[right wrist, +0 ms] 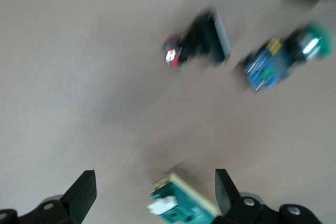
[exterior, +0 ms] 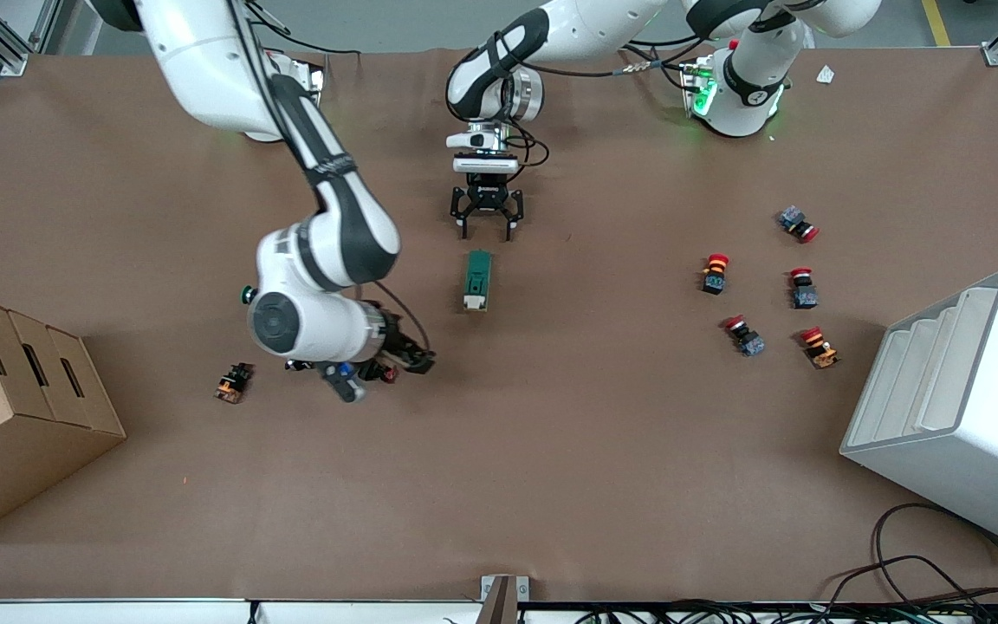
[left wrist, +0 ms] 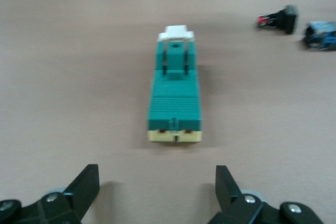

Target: Close load switch with both arms

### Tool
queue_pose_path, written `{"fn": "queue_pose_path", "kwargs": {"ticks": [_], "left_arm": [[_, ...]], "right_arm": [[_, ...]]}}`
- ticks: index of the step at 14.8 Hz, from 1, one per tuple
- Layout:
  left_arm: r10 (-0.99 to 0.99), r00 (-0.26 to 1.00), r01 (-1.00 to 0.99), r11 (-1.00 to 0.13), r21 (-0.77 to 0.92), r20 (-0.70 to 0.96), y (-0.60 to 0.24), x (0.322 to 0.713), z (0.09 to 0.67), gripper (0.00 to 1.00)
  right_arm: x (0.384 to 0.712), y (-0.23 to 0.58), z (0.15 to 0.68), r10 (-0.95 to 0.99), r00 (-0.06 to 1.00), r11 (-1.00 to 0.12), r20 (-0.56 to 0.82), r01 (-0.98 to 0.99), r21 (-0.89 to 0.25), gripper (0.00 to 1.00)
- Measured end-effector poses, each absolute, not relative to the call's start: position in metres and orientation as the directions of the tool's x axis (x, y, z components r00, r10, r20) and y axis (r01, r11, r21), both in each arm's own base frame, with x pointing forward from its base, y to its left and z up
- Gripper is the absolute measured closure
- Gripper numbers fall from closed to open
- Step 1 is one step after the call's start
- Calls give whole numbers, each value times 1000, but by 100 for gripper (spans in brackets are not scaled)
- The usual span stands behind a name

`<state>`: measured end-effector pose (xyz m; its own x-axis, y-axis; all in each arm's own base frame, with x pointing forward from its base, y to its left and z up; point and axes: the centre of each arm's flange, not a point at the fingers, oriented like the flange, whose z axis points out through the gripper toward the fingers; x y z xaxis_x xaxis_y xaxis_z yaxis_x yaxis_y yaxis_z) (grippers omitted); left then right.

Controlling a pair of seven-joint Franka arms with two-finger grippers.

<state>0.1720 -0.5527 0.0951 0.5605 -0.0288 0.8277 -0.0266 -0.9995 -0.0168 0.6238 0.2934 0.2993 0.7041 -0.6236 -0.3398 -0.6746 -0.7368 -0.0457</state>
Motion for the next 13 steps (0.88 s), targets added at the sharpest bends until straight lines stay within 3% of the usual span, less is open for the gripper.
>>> {"fn": "queue_pose_path", "kwargs": {"ticks": [3, 6, 9, 13], "left_arm": [[17, 592, 52, -999, -17, 806, -562, 180, 134, 2], [51, 649, 138, -989, -52, 759, -577, 213, 205, 2], [108, 743, 217, -972, -85, 661, -578, 275, 301, 1], [254, 829, 314, -949, -38, 498, -530, 394, 432, 0]], "right_arm": [[641, 213, 345, -474, 833, -861, -286, -506, -46, 0], [646, 126, 392, -290, 925, -952, -244, -305, -24, 0], [639, 50, 441, -164, 960, -985, -227, -173, -20, 0], [625, -6, 512, -87, 970, -996, -226, -85, 17, 0]]}}
